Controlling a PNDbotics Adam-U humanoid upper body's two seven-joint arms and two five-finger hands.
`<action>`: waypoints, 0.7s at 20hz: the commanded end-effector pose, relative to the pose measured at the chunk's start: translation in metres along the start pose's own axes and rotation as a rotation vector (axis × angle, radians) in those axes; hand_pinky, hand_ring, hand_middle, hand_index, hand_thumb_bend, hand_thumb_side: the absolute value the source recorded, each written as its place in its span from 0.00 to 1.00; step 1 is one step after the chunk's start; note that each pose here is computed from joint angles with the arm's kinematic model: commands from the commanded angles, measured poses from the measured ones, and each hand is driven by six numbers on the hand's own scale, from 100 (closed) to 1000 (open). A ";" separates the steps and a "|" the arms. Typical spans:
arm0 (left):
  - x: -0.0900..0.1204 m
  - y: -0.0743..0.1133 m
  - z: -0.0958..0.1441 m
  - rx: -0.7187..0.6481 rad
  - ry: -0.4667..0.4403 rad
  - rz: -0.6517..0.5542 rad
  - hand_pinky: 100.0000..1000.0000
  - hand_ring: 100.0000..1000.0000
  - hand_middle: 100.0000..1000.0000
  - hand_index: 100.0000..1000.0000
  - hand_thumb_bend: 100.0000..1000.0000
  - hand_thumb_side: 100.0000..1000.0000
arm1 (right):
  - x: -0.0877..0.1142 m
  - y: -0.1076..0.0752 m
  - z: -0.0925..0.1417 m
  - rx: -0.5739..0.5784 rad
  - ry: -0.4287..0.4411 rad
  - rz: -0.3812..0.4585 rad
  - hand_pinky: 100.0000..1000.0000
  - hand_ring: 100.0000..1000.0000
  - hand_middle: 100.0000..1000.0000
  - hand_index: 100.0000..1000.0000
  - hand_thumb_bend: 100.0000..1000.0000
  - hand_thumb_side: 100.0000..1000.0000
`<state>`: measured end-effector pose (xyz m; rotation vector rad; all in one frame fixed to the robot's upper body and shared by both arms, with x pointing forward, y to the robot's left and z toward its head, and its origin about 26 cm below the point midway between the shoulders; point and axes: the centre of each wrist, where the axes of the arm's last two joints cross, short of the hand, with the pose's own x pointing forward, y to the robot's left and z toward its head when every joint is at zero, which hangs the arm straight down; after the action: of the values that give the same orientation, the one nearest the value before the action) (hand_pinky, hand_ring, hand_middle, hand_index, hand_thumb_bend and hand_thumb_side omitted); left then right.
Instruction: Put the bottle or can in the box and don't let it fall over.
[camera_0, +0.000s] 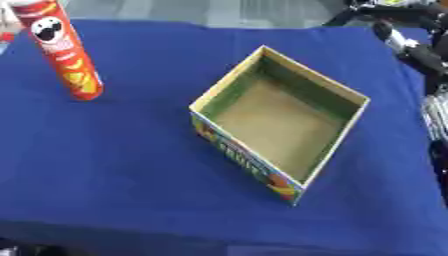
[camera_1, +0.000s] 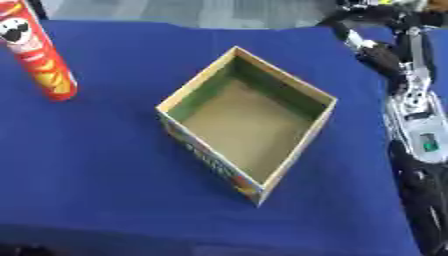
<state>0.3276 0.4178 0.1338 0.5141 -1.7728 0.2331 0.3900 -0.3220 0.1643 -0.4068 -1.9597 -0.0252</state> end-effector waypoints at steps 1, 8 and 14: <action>0.014 0.006 -0.005 -0.017 -0.054 -0.012 0.80 1.00 0.91 0.88 0.47 0.59 | 0.011 -0.008 -0.006 -0.005 -0.039 0.010 0.70 0.99 1.00 0.79 0.76 0.28; 0.013 0.006 -0.005 -0.078 -0.068 -0.048 0.82 1.00 0.89 0.87 0.66 0.37 | 0.011 -0.007 -0.006 -0.002 -0.039 0.009 0.70 0.99 1.00 0.79 0.76 0.28; 0.013 0.006 -0.006 -0.149 -0.067 -0.115 0.87 1.00 0.92 0.90 0.75 0.41 | 0.011 -0.007 -0.006 0.001 -0.039 0.009 0.70 0.99 1.00 0.79 0.76 0.28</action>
<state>0.3275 0.4174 0.1342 0.4887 -1.7791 0.0453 0.3900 -0.3220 0.1644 -0.4027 -1.9611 -0.0194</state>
